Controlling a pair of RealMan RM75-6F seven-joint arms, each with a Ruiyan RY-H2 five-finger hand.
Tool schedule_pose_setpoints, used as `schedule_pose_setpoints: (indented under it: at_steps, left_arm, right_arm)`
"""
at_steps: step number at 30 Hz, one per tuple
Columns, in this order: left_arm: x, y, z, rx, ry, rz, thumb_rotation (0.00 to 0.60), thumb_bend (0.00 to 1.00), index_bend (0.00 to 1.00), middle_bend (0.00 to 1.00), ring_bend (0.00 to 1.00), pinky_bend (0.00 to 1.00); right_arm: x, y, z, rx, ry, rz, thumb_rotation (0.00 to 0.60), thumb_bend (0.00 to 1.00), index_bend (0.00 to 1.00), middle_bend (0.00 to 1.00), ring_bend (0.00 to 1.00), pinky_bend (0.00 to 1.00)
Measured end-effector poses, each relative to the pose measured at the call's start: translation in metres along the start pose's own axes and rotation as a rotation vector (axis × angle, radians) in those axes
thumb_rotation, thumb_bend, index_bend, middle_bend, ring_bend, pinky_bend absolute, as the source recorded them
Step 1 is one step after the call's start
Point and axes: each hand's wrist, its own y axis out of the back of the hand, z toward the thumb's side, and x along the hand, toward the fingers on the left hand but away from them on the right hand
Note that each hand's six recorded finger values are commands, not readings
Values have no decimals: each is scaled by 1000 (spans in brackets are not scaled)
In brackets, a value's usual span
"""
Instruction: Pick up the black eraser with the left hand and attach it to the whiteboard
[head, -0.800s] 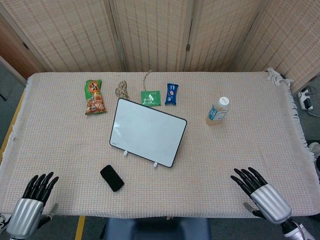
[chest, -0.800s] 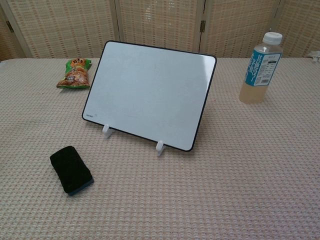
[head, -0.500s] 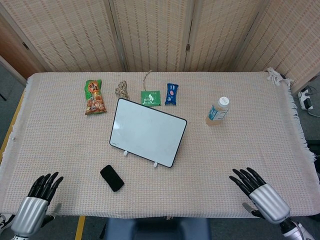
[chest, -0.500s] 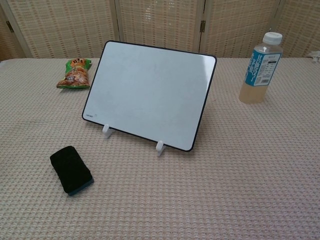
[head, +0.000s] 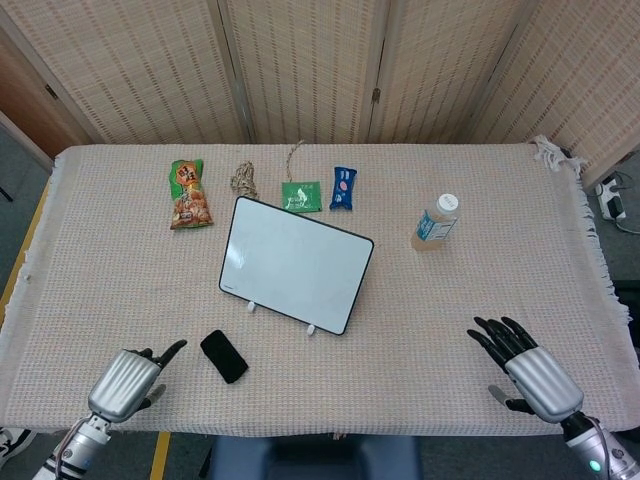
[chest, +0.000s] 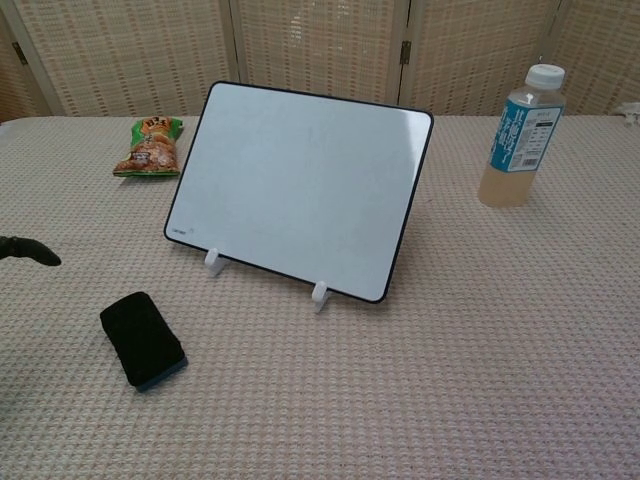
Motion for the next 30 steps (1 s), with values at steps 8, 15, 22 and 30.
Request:
schedule_pose_setpoints:
  at_steps: [8, 15, 22, 30]
  left_arm:
    - [37, 0, 17, 61, -99, -140, 600, 298, 319, 1000, 930, 1000]
    - [65, 4, 33, 100, -190, -164, 600, 297, 314, 1000, 933, 1000]
    - [83, -3, 43, 158, -231, -191, 600, 296, 267, 1000, 912, 1000]
    - [99, -7, 47, 165, -244, -235, 600, 297, 264, 1000, 908, 1000]
  right_arm:
    - [-11, -4, -3, 3, -36, 16, 600, 349, 0, 0, 0, 0]
    - [-20, -9, -8, -9, -64, 55, 600, 348, 0, 0, 0, 0]
    - [-25, -7, -16, -8, -108, 46, 600, 348, 0, 0, 0, 0]
    - [-25, -7, -19, -14, -131, 59, 600, 349, 0, 0, 0, 0]
